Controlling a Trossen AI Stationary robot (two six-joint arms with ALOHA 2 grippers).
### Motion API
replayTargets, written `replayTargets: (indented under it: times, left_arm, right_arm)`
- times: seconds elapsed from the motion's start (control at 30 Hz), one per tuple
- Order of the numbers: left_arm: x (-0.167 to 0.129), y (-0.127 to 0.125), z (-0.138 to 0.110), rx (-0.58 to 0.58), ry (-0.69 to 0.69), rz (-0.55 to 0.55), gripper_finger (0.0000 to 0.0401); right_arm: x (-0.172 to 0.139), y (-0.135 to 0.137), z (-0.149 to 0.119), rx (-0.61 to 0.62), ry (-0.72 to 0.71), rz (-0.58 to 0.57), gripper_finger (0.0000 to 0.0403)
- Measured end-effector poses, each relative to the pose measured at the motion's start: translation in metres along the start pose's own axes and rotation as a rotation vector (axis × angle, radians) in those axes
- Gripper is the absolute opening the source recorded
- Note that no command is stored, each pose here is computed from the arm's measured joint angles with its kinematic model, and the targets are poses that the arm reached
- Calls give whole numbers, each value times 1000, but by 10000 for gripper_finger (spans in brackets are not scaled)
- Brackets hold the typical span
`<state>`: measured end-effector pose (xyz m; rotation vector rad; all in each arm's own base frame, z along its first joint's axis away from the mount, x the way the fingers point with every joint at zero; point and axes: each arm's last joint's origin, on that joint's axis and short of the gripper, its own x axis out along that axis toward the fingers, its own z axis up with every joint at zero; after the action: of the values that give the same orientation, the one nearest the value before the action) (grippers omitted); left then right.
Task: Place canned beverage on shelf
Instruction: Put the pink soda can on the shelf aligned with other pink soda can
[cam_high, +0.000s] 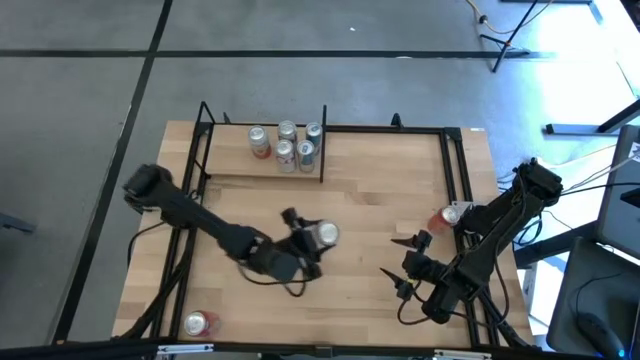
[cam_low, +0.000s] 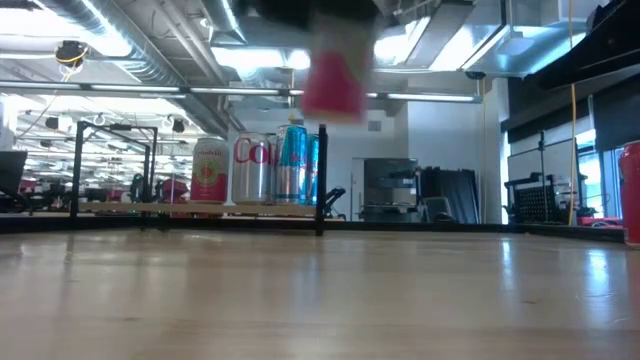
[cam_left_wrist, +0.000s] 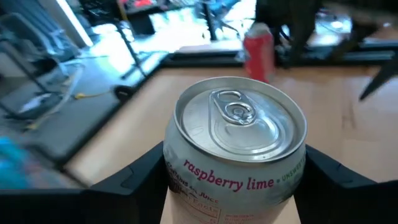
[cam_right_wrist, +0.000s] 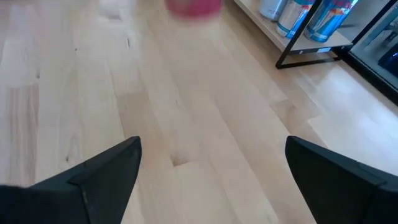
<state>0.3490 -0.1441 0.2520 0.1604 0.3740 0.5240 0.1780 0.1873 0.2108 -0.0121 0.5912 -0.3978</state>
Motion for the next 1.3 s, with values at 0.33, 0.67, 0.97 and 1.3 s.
replayTargets:
  times: [0.33, 0.67, 0.97, 1.3]
  left_arm:
    - [-84, 82, 17, -15, 141, 78, 235]
    - [-94, 150, -28, 47, 319, 235, 235]
    - [-74, 200, -77, -5, 397, 163, 235]
    - [-49, 248, -93, -99, 294, -113, 235]
  right_arm:
    - [8, -4, 4, -77, -1, -40, 383]
    - [43, -31, 20, -97, 90, -195, 383]
    - [69, -56, 34, -98, 144, -319, 383]
    - [87, -75, 32, -91, 192, -390, 383]
